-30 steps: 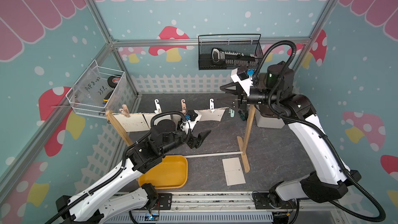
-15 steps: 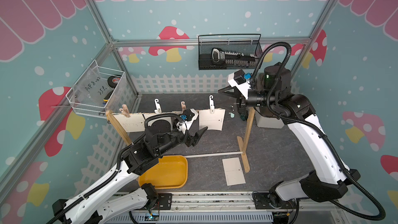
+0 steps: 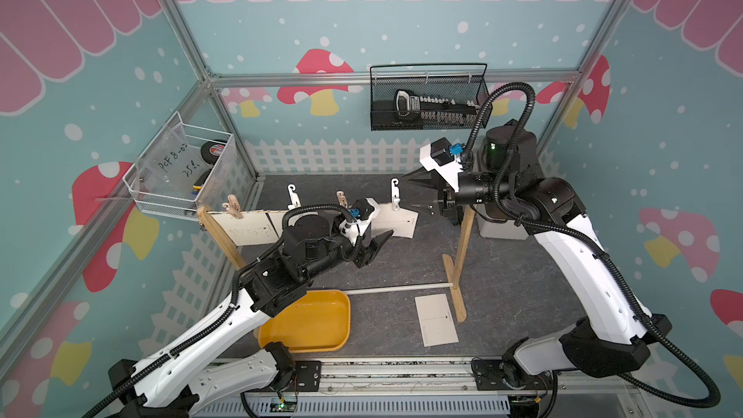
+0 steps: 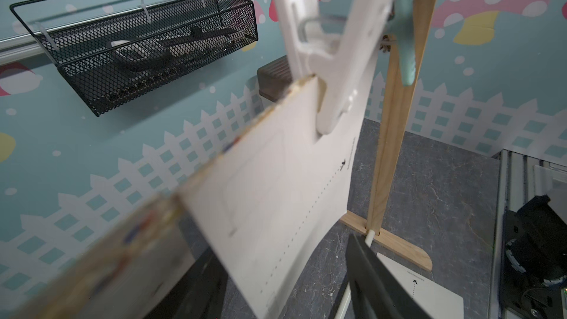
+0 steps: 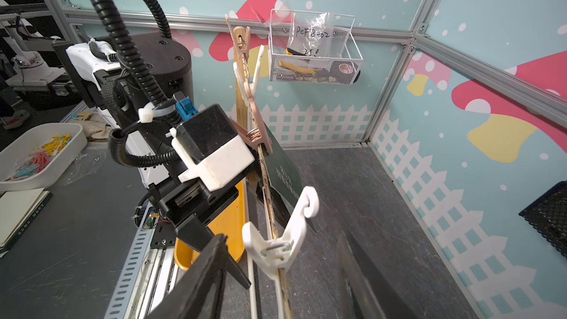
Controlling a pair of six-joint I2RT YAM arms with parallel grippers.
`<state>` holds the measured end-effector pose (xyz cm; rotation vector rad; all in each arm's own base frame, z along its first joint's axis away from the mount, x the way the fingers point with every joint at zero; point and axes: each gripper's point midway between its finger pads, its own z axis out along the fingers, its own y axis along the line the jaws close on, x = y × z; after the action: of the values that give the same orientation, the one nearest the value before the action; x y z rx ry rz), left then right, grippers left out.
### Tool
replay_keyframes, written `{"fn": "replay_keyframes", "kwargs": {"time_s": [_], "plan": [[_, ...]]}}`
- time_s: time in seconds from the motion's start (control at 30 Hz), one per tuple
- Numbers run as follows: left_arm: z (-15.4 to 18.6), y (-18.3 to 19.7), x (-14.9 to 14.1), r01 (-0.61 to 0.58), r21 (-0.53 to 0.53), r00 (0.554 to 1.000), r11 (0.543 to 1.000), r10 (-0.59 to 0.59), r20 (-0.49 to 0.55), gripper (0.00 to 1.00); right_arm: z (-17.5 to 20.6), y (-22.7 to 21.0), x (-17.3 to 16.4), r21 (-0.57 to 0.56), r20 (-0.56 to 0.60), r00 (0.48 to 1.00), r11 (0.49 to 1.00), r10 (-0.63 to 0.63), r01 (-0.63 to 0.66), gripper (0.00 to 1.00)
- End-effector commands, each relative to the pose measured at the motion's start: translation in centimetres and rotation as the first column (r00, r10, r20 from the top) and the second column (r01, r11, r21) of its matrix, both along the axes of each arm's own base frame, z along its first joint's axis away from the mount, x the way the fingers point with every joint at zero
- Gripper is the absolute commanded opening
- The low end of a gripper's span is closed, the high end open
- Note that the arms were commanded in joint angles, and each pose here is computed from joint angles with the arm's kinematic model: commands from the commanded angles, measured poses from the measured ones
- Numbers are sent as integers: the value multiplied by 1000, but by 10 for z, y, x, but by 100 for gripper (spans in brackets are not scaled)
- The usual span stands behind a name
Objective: Remove the postcards from the strings
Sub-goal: Pinch the postcard on the clothesline.
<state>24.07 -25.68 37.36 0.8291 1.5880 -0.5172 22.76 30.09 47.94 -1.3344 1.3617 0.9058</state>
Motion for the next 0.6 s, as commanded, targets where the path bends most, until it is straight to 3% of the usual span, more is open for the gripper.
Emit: {"fn": "replay_keyframes", "kwargs": {"time_s": [0.0, 0.43, 0.57], "plan": [[21, 3, -4, 28, -55, 999, 998, -26, 45, 52, 0, 3, -6, -10, 25, 999, 999, 43, -42, 56], [19, 10, -1, 95, -181, 994, 979, -104, -41, 11, -3, 10, 0, -19, 21, 998, 998, 57, -56, 55], [18, 10, -1, 101, -185, 993, 977, -112, -47, 5, -6, 16, 3, -27, 17, 998, 998, 65, -64, 53]]}}
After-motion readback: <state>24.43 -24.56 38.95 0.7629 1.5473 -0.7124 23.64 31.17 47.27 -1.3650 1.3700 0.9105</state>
